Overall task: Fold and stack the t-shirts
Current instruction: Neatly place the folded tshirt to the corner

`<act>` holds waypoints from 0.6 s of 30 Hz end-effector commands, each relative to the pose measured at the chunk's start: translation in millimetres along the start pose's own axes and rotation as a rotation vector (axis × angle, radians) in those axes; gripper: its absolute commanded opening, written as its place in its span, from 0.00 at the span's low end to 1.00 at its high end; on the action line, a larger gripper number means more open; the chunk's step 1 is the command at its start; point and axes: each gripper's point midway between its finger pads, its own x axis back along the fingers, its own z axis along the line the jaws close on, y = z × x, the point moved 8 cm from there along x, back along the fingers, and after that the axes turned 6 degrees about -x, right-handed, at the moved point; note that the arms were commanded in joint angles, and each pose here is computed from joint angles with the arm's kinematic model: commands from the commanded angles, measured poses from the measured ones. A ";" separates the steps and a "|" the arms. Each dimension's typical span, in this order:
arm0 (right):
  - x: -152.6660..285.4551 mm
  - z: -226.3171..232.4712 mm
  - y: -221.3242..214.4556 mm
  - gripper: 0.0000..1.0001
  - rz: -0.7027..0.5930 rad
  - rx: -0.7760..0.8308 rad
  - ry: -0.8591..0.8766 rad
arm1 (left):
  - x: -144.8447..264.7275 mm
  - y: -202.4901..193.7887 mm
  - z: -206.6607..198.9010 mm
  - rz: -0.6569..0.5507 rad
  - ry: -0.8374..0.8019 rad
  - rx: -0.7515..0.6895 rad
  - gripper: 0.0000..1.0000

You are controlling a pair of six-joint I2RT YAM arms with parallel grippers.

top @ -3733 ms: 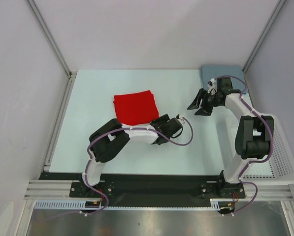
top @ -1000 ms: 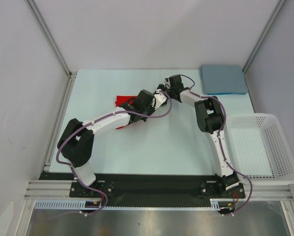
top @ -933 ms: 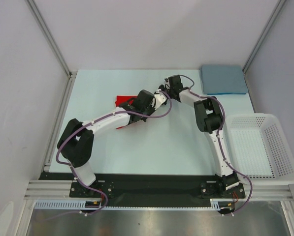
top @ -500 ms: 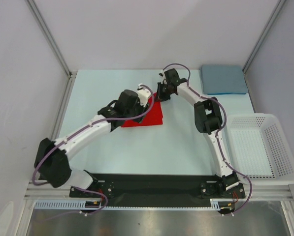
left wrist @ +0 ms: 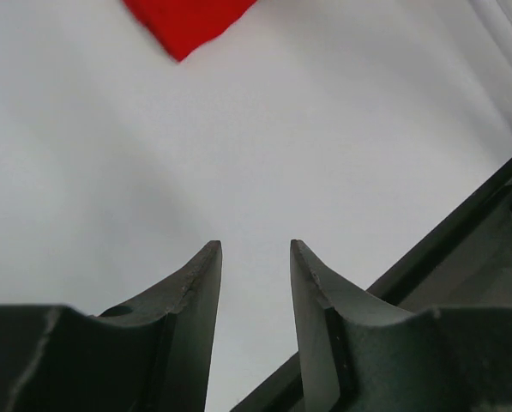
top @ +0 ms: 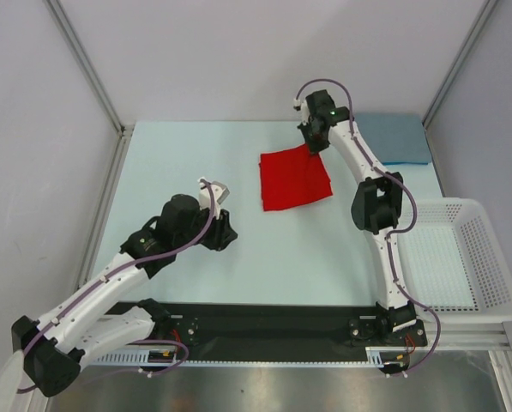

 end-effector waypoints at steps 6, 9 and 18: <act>64.6 -73.3 29.9 0.00 -0.086 0.142 -0.284 | -3.0 -22.0 -8.7 0.065 -0.081 -0.051 0.39; 77.3 -98.6 42.3 0.00 -0.139 0.118 -0.328 | -9.9 -21.7 -10.8 0.072 -0.113 -0.063 0.38; 113.9 -144.9 71.2 0.00 -0.331 0.156 -0.420 | -21.3 -32.1 -2.2 0.175 -0.063 -0.101 0.36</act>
